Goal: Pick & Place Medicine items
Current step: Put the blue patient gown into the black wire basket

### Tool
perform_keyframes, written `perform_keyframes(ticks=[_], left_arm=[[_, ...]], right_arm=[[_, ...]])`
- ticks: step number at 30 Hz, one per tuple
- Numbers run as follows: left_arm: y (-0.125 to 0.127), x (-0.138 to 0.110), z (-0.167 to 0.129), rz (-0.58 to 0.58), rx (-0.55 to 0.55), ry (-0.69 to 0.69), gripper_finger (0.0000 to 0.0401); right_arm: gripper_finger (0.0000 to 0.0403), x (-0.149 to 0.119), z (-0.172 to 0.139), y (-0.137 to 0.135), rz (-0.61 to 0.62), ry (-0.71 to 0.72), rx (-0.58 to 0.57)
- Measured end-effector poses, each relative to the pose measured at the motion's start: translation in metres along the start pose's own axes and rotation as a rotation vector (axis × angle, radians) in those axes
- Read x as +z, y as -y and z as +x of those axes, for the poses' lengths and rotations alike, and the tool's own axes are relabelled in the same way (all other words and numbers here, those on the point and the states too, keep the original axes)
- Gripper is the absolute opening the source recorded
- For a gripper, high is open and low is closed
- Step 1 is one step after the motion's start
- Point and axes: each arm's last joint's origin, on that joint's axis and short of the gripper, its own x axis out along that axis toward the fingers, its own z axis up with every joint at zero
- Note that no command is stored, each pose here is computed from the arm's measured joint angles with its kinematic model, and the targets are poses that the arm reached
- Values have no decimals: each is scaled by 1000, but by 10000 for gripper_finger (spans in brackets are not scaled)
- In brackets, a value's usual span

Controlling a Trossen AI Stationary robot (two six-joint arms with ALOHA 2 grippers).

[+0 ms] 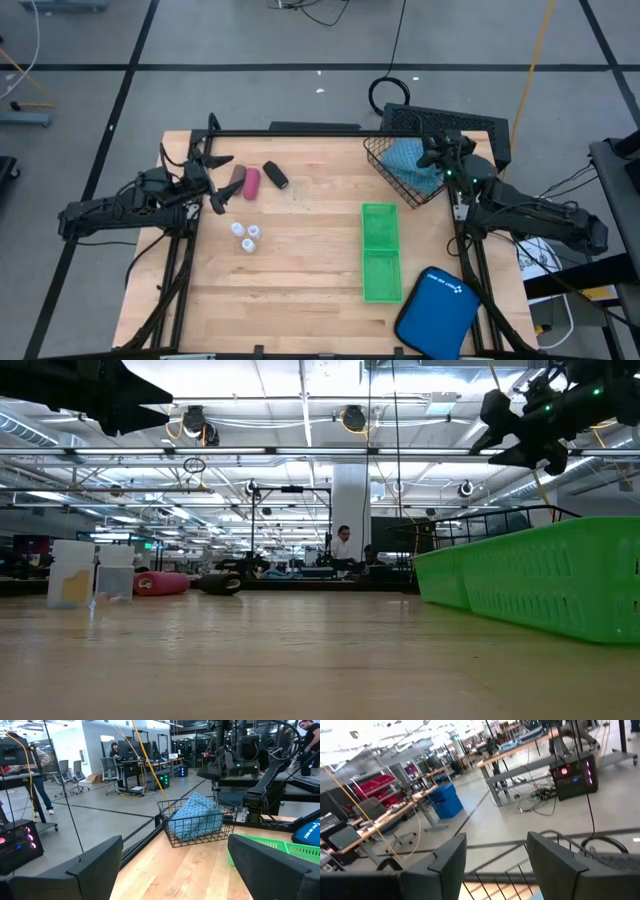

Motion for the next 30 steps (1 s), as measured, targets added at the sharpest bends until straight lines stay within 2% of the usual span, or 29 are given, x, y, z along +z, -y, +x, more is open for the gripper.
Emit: perform_keyframes(ticks=[3, 8, 11, 13, 16, 20, 24, 30], left_arm=[[0, 0, 0, 0, 0, 0, 368], [0, 1, 0, -2, 0, 6, 377], [0, 1, 0, -4, 1, 13, 381], [0, 2, 0, -12, 1, 21, 380], [0, 2, 0, -33, 1, 22, 377], [0, 2, 0, -45, 0, 23, 371], [0, 2, 0, -45, 1, 23, 371], [0, 2, 0, -47, 1, 22, 382]], right_arm=[[196, 3, 1, -3, -2, 21, 35], [183, 21, 10, -26, -110, -22, 181], [158, 37, 22, -46, -197, -90, 162], [134, 45, 31, -58, -297, -196, 111], [83, 50, 45, -64, -454, -408, -68], [12, 39, 62, -60, -552, -671, -284], [17, 14, 76, -48, -554, -836, -399], [3, -22, 83, -34, -547, -1018, -461]])
